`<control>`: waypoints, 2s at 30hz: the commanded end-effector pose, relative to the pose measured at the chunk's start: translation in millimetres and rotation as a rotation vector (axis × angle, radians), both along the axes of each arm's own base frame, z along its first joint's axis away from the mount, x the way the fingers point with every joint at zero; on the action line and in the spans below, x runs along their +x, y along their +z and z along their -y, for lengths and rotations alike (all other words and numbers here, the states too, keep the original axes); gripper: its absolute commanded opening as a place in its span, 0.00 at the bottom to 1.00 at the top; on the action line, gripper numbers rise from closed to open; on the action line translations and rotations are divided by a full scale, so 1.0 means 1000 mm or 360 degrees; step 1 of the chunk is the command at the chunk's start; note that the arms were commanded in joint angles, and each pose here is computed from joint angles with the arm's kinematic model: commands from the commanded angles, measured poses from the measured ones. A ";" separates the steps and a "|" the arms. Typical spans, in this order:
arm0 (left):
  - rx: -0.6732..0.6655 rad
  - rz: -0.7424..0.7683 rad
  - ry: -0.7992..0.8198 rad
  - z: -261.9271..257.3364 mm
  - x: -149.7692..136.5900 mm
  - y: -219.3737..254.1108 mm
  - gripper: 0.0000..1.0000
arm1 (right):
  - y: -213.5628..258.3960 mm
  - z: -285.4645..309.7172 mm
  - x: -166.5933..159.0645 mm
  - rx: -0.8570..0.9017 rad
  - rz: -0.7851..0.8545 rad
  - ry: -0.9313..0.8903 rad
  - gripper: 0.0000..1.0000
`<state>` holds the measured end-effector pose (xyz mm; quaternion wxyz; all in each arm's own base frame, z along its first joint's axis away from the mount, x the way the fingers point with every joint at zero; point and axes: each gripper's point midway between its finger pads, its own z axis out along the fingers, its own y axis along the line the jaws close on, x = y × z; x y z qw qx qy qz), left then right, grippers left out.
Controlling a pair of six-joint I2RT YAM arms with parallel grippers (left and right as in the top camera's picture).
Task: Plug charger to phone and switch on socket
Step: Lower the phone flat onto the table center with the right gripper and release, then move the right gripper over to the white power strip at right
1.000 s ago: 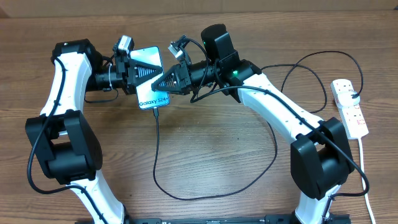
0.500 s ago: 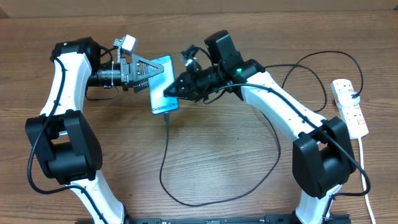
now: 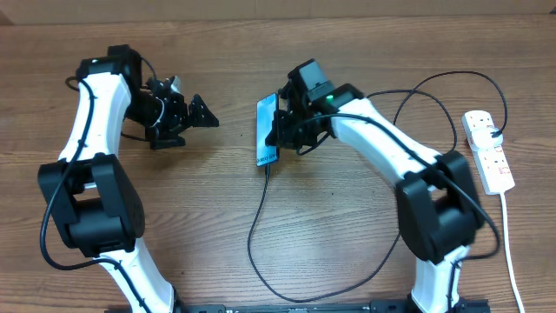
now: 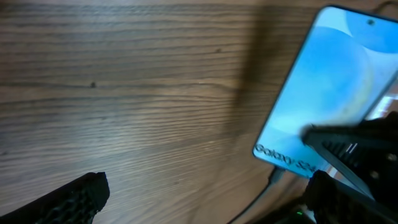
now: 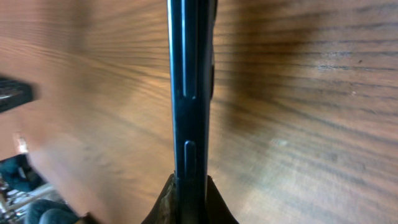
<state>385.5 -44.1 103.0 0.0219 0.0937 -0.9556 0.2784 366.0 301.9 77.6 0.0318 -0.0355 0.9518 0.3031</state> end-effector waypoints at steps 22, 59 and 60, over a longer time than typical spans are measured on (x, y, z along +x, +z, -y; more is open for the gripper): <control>0.0377 -0.0024 -0.0165 0.029 -0.008 -0.012 1.00 | -0.076 -0.026 -0.006 -0.0116 -0.0137 -0.0051 0.40; 0.0720 -0.0068 -0.0054 -0.007 -0.007 -0.020 1.00 | -0.055 0.104 0.040 -0.0873 0.0130 -0.0181 1.00; 0.0720 -0.0084 -0.0058 -0.007 -0.010 -0.020 1.00 | -0.054 0.104 0.041 -0.0870 0.0133 -0.0182 1.00</control>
